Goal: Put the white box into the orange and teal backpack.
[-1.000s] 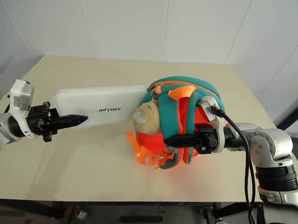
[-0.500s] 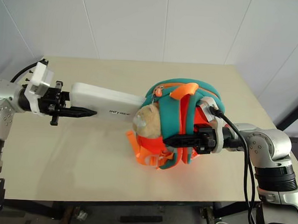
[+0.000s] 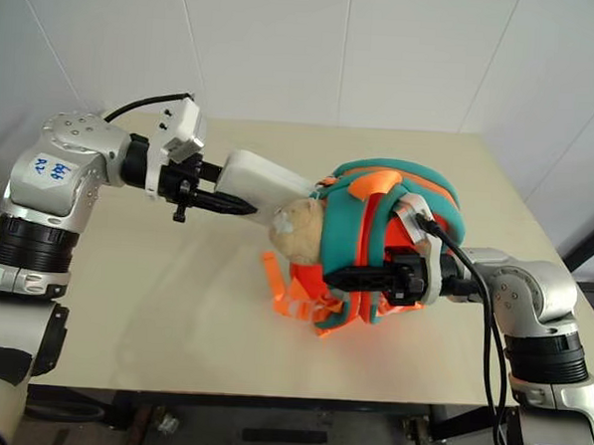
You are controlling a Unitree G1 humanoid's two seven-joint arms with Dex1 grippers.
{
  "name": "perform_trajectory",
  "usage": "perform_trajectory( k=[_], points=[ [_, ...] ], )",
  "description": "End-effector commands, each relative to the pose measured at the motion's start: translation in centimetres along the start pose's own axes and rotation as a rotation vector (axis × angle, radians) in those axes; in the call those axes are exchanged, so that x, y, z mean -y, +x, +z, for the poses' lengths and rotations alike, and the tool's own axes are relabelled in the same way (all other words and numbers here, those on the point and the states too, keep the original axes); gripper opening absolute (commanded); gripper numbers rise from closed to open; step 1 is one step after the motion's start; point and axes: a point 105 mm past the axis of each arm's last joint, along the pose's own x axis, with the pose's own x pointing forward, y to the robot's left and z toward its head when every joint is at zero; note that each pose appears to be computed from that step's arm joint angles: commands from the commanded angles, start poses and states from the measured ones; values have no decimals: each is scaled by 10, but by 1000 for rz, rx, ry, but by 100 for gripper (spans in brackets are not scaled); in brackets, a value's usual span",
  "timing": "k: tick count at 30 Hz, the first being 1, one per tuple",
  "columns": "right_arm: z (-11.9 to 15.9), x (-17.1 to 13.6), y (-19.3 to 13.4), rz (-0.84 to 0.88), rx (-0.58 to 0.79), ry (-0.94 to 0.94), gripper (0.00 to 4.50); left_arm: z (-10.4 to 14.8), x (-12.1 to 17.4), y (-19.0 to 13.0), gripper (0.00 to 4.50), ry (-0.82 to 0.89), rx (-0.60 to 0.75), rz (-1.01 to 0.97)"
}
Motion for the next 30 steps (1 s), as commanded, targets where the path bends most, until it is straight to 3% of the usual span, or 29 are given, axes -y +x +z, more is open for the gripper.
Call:
perform_trajectory(
  k=[1, 9, 18, 24, 30],
  points=[
    [2, -8, 11, 44, -10, -40, 1, 18, 17, 31, 139, 50, 36, -118],
    [0, -12, 8, 33, -5, -42, 1, 4, 13, 9, 139, 39, 38, -108],
    [0, -14, 7, 38, -5, -35, 1, 1, 3, -53, 139, 23, 119, -52],
    [0, -15, 4, 37, -10, -25, 1, 15, 14, -86, 139, -5, 211, -89],
    [0, -16, 3, 42, -17, -18, 1, 27, 32, -98, 139, -97, 289, -159]
  ],
)
